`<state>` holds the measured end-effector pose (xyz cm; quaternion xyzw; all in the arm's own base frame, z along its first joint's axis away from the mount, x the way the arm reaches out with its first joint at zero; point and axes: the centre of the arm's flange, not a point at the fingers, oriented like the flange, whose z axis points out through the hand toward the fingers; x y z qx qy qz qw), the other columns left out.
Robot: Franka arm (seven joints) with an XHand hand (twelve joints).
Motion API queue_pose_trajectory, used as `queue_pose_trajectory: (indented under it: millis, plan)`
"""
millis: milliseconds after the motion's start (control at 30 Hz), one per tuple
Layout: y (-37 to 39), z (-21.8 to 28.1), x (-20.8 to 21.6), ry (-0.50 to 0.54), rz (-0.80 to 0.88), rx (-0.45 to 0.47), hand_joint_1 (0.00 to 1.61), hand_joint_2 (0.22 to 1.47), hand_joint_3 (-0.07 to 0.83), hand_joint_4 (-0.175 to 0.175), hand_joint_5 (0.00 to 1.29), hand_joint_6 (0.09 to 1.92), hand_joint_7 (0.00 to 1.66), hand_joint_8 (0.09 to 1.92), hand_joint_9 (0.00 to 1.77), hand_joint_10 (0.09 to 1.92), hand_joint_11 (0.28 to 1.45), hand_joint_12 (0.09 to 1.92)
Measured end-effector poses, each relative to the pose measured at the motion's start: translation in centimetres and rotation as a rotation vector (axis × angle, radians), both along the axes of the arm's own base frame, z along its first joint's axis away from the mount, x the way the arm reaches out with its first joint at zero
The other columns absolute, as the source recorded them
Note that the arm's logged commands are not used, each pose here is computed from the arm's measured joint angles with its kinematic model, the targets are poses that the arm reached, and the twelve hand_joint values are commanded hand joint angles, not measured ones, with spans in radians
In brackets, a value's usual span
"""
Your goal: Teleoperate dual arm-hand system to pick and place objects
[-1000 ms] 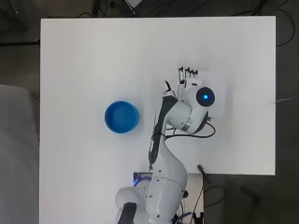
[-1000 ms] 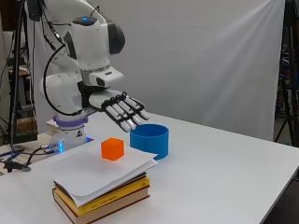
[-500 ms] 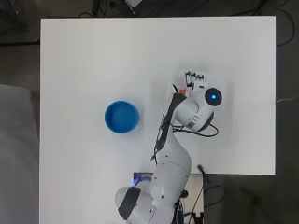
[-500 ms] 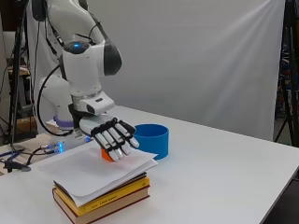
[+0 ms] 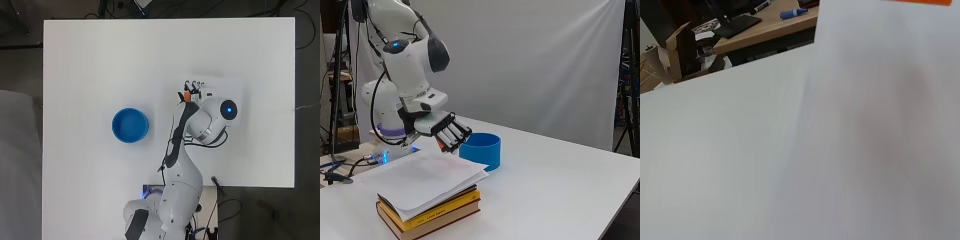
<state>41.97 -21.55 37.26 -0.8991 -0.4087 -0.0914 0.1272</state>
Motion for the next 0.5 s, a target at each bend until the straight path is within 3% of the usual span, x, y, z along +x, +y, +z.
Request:
queue_pose_trajectory:
  millis: [133,367,500]
  plan:
    - [1.2,4.1,1.0,-0.099,0.058,-0.027,0.87,1.27,0.0,0.175,0.69,1.42,1.03,1.87,1.33,1.89,0.9,1.75]
    - [7.5,11.3,0.9,-0.182,0.192,-0.074,0.87,1.27,0.0,0.175,0.69,1.41,1.04,1.73,1.33,1.78,0.89,1.71]
    - [13.3,14.8,-0.5,-0.212,0.268,-0.18,0.87,1.27,0.0,0.175,0.69,1.42,1.05,1.78,1.35,1.78,0.93,1.74]
